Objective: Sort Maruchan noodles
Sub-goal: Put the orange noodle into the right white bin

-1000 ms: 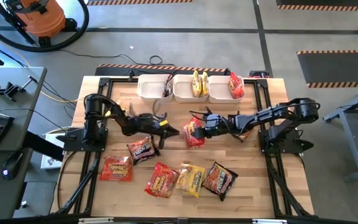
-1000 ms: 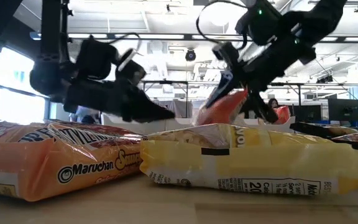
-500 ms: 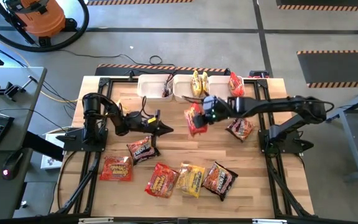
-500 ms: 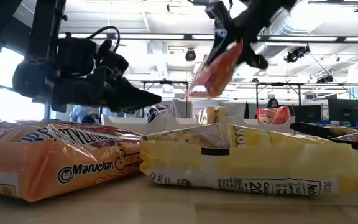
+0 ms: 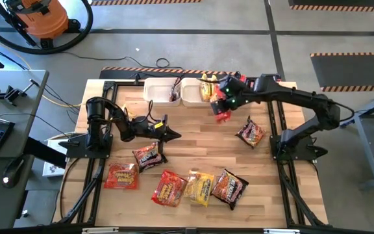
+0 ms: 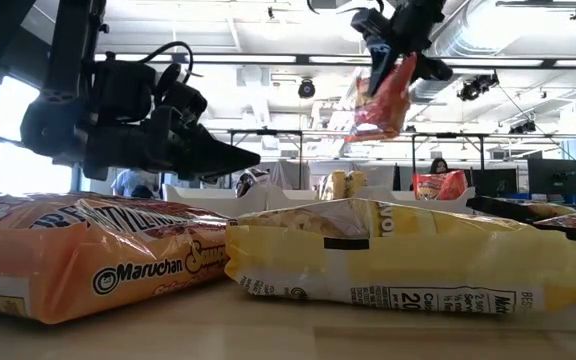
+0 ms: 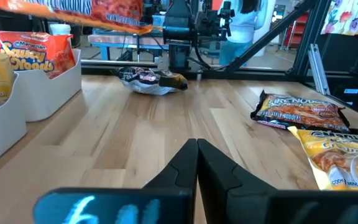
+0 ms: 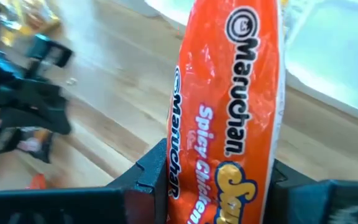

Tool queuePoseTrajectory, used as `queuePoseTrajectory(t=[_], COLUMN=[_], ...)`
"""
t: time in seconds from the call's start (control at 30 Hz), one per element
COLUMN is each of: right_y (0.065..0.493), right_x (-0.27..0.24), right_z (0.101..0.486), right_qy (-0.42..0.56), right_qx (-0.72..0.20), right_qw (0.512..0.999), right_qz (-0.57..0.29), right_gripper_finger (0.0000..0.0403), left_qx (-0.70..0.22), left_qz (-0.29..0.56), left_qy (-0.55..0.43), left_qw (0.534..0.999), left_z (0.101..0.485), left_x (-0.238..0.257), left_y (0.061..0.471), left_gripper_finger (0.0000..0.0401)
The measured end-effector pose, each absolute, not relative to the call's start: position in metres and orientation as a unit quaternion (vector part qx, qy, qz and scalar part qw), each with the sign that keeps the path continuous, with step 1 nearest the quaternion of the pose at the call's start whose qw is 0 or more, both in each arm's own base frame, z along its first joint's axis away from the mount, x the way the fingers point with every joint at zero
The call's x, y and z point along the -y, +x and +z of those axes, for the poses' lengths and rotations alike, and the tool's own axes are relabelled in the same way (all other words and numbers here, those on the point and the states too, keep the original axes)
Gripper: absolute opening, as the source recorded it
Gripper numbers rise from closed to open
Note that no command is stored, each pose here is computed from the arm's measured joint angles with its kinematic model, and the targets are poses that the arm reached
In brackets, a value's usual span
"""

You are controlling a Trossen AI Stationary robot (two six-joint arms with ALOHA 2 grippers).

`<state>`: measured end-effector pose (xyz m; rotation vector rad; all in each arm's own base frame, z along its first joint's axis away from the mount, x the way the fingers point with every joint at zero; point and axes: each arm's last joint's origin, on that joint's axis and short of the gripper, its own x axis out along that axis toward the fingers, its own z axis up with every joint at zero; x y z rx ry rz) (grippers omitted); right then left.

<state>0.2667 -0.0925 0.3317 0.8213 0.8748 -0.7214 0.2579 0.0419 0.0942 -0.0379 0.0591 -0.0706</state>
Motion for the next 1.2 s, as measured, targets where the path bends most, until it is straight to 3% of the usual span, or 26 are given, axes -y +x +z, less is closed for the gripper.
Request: queuePoseTrajectory(t=[0.5, 0.83, 1.2], right_y=[0.233, 0.222, 0.207], right_x=[0.132, 0.150, 0.167], right_z=[0.325, 0.324, 0.276], right_qy=[0.385, 0.372, 0.407], right_qx=[-0.452, -0.450, -0.453], right_qw=[0.706, 0.699, 0.652], right_qz=[-0.385, -0.413, -0.452], right_gripper_finger=[0.0114, 0.0114, 0.0114], left_qx=[-0.029, -0.029, -0.029], left_qz=[-0.017, -0.015, -0.005], left_qy=[-0.018, -0.017, -0.013], left_qw=[0.999, 0.999, 0.999], left_z=[0.094, 0.094, 0.094], left_x=[-0.043, -0.043, -0.044], left_y=[0.258, 0.258, 0.258], left_gripper_finger=[0.0001, 0.0000, 0.0000])
